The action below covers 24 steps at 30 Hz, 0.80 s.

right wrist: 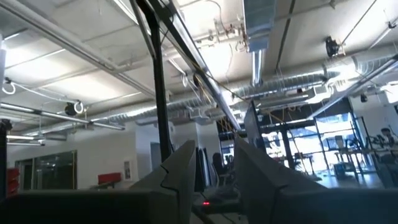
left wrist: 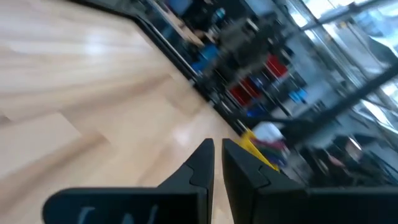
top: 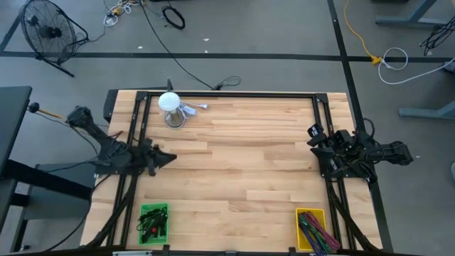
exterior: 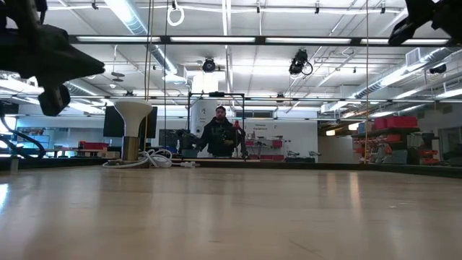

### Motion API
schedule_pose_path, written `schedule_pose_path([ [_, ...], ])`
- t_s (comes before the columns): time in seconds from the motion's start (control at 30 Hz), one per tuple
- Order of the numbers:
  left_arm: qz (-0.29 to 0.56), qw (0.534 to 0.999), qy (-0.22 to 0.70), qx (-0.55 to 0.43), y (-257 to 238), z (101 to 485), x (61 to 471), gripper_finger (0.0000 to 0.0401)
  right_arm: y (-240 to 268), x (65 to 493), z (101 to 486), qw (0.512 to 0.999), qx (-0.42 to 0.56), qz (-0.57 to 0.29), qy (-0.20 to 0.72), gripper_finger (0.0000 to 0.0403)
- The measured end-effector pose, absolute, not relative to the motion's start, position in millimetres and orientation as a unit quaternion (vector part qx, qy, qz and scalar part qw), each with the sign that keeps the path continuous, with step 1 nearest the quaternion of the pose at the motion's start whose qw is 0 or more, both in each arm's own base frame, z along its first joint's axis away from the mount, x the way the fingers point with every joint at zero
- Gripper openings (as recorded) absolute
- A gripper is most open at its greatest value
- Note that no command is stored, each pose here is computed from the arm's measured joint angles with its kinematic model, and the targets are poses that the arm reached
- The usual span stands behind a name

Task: Pick & Place USB Port
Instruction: Return to Home Position

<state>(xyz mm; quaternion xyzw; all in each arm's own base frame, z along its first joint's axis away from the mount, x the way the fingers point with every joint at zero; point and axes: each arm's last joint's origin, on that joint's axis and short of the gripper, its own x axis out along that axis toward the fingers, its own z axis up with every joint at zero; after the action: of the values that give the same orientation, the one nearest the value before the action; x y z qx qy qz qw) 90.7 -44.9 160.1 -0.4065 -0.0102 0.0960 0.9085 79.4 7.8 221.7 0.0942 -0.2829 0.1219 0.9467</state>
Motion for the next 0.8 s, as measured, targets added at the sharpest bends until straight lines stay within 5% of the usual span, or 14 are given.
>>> schedule_pose_path([
  [0.8,0.396,0.822,-0.15,-0.38,23,160,98,0.0034,8,80,220,0.949,0.095,0.121,-0.276,0.0111],
])
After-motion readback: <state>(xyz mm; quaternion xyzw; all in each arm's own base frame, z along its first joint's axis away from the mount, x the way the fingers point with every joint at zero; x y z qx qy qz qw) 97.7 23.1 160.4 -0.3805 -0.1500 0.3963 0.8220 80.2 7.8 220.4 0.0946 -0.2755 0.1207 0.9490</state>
